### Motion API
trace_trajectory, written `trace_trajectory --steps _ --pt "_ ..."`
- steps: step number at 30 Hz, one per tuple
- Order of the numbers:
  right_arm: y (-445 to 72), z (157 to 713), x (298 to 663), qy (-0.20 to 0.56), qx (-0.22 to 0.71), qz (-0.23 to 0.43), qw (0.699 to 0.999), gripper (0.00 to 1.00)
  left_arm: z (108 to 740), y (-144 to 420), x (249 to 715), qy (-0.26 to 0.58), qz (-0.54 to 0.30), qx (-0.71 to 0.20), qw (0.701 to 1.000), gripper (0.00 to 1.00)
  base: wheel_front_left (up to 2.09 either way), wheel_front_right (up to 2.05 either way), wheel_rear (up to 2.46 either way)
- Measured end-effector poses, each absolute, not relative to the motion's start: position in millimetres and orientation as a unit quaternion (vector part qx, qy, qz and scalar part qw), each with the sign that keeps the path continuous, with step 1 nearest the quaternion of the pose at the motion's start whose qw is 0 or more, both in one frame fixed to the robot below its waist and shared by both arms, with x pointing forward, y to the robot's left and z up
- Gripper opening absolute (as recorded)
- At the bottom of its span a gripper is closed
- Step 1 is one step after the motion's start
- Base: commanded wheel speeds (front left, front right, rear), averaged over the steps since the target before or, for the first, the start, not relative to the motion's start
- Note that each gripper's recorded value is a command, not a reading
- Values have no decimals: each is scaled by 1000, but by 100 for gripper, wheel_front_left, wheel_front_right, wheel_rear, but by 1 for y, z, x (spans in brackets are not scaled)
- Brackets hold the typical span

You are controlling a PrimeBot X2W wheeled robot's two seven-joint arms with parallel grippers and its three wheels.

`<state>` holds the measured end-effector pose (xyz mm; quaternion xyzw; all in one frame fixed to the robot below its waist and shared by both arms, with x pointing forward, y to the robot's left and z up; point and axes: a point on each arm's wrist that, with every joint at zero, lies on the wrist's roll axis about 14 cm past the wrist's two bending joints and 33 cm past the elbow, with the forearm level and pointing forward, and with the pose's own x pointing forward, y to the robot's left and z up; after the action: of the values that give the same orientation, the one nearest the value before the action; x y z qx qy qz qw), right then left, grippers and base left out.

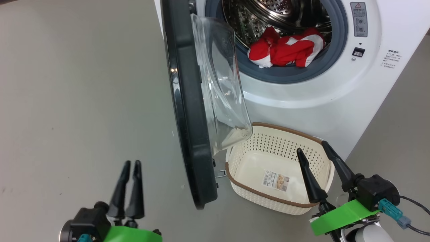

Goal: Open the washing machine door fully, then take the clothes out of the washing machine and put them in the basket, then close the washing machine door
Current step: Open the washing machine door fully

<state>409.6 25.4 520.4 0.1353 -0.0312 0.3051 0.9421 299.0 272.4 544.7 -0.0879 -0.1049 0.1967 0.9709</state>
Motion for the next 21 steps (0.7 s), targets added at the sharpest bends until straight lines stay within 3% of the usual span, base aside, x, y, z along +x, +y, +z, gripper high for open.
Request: trace_trajectory --steps 9,21 --pt "30 519 406 -27 135 313 940 100 563 274 298 -134 193 -87 968 0 0 0 0" --pt "29 518 405 -25 135 312 940 100 661 252 308 -274 134 -52 951 0 0 0 0"
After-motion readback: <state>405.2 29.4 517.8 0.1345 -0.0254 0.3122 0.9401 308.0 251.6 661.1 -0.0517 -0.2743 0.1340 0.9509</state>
